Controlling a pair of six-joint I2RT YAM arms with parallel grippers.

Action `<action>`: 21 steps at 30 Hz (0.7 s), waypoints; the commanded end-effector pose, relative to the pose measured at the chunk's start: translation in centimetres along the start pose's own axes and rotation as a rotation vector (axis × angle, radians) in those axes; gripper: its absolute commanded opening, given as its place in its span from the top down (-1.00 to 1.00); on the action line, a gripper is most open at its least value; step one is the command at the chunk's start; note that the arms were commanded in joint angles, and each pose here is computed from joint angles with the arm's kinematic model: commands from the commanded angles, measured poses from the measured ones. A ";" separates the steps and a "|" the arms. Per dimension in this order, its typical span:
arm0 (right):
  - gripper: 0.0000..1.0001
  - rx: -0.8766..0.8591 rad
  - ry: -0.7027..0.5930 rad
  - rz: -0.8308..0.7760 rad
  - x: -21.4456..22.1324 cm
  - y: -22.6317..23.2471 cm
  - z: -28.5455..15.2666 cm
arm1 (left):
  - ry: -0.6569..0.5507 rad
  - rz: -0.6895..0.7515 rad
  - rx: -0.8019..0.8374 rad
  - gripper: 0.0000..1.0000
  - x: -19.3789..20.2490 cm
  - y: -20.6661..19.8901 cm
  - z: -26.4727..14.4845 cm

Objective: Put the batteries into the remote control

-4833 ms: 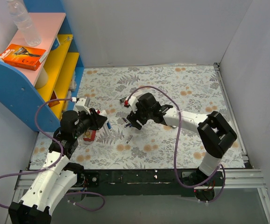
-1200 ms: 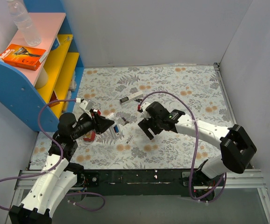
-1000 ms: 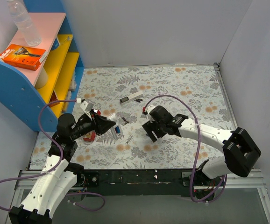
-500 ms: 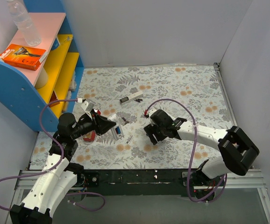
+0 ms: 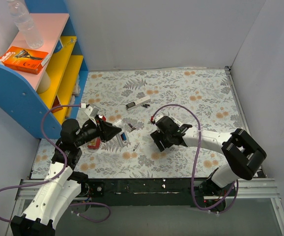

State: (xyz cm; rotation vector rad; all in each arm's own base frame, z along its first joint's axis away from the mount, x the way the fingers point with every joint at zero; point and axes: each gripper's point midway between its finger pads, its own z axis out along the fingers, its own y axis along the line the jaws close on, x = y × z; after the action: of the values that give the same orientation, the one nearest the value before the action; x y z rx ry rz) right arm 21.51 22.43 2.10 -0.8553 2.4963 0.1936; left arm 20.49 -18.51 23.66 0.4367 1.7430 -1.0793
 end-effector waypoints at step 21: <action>-0.50 0.181 -0.053 -0.049 -4.2 -2.9 0.5 | -0.019 0.017 -0.018 1.00 -0.6 0.2 -0.1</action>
State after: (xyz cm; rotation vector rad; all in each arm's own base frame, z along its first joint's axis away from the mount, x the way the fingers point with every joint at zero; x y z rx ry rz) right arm 26.10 22.20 2.90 -0.8151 2.4037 -0.0409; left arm 20.75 -18.36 23.57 0.4223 1.7477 -1.0659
